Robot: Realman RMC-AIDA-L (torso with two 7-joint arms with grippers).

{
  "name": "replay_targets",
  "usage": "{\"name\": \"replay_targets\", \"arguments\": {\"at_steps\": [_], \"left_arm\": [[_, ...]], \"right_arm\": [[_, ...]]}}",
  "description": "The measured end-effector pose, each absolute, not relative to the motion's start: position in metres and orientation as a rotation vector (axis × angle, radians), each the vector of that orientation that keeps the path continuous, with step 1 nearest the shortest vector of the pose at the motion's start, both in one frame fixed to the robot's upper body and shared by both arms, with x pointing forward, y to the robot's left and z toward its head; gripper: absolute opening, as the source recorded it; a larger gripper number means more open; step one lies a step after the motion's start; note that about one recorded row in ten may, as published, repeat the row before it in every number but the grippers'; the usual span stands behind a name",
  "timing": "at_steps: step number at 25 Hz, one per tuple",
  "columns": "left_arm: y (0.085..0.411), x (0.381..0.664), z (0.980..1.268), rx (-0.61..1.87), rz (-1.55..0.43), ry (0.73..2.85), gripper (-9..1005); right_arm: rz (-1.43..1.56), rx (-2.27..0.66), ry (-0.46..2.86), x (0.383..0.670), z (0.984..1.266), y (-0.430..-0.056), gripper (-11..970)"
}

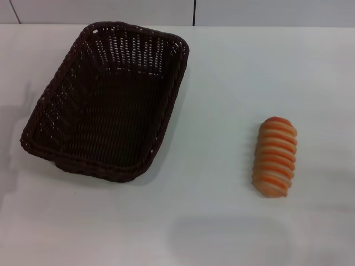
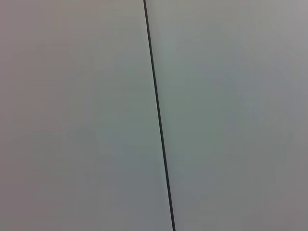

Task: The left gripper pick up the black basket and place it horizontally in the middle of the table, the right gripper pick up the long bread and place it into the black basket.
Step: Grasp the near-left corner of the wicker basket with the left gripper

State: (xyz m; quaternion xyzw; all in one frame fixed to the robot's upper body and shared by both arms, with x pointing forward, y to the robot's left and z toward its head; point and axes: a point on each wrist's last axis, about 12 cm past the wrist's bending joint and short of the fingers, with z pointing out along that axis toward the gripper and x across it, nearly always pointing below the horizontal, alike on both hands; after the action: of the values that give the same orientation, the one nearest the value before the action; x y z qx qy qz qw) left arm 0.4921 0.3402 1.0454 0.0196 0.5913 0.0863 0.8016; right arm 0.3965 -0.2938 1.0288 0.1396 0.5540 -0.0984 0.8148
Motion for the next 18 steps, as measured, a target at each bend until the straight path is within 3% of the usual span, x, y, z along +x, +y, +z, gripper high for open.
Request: {"name": "replay_targets", "arguments": {"at_steps": [12,18], "left_arm": [[0.334,0.502,1.052,0.052,0.145,1.258,809],[0.314,0.527,1.075,0.157,0.077,1.365,809]], "right_arm": [[-0.203,0.298,1.182,0.397,1.029,-0.293,837],[-0.195,0.294,1.181,0.399,1.029,-0.292,835]]}}
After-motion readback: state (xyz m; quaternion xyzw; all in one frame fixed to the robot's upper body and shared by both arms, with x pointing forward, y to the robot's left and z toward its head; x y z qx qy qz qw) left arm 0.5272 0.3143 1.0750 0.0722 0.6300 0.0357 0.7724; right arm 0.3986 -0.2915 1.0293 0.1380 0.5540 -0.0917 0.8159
